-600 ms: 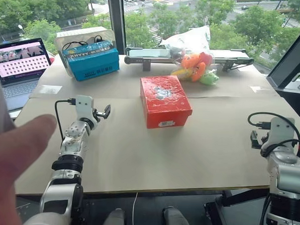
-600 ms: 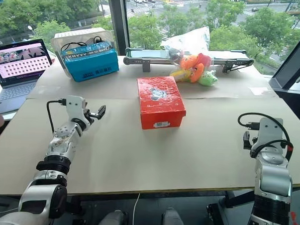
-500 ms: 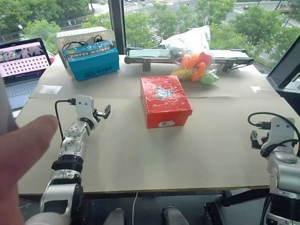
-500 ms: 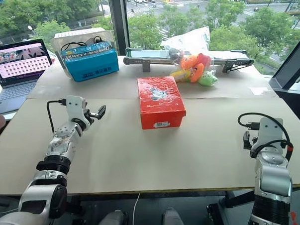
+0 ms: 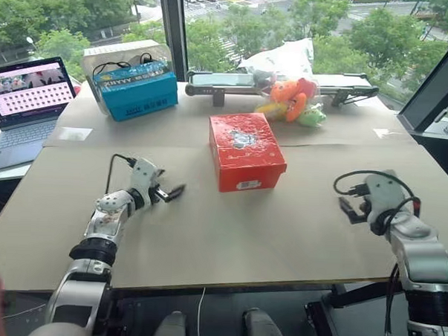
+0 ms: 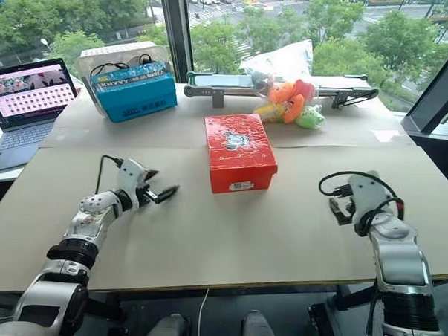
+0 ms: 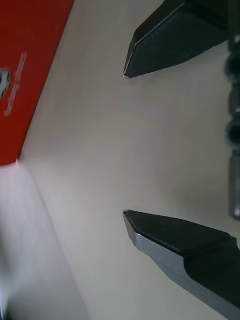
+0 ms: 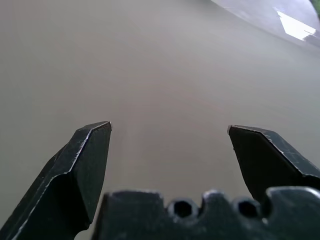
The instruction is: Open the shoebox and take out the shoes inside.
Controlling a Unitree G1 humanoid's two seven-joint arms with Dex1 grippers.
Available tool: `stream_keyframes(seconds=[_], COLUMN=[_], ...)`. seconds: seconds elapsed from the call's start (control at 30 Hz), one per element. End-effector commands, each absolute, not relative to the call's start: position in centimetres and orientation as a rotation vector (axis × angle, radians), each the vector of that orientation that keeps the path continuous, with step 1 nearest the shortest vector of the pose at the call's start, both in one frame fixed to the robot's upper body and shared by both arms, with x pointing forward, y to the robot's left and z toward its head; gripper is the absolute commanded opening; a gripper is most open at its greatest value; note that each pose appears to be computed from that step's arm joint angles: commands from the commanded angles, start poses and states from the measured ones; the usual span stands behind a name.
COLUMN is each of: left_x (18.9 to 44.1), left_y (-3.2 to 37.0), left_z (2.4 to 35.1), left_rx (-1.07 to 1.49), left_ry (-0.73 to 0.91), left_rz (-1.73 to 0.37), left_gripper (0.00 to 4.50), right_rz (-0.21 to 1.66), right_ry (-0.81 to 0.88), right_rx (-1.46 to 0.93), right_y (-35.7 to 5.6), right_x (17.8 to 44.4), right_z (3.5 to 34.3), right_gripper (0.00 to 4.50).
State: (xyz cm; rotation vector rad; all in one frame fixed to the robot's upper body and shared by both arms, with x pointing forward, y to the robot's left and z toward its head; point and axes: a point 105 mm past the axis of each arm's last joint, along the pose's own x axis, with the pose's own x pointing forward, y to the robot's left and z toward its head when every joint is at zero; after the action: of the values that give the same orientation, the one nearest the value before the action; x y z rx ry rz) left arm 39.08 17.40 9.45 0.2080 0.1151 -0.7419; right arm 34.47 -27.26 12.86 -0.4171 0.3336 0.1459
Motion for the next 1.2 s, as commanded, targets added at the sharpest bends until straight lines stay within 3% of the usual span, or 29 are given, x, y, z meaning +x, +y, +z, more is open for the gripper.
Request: stream_keyframes(seconds=[0.03,0.23,0.33,0.63,0.87,1.0,1.1,1.2], left_x=[37.5,36.5,37.4,41.6,43.8,43.0,42.6,42.9], left_y=[16.0,15.5,16.2,15.4,12.7,8.8,8.8,10.6], left_z=[12.5,13.5,13.7,14.6,13.6,11.8,11.6,12.0], left_rx=[0.252,0.257,0.282,0.300,0.237,0.236,0.237,0.219], left_ry=[0.053,0.050,0.052,0.027,0.027,0.035,0.035,0.034], left_rz=[-0.946,-1.063,-1.022,-0.794,-0.615,-0.629,-0.615,-0.555], left_gripper=[4.50,4.50,4.50,4.50,4.50,4.50,4.50,4.50], right_rz=[0.358,0.447,0.433,0.057,0.038,0.082,0.094,0.094], right_ry=[0.270,0.246,0.236,0.243,0.157,0.166,0.163,0.157], right_rx=[-0.447,-0.451,-0.444,-0.463,-0.274,-0.211,-0.218,-0.225], right_y=[-24.1,-22.2,-22.0,-27.9,-25.3,-23.2,-23.1,-23.5], right_x=[34.3,35.4,36.1,42.1,45.8,46.5,46.5,46.3], right_z=[15.0,15.8,15.8,15.1,15.4,14.4,14.4,14.4], right_gripper=[4.42,4.42,4.42,4.42,4.42,4.42,4.42,3.73])
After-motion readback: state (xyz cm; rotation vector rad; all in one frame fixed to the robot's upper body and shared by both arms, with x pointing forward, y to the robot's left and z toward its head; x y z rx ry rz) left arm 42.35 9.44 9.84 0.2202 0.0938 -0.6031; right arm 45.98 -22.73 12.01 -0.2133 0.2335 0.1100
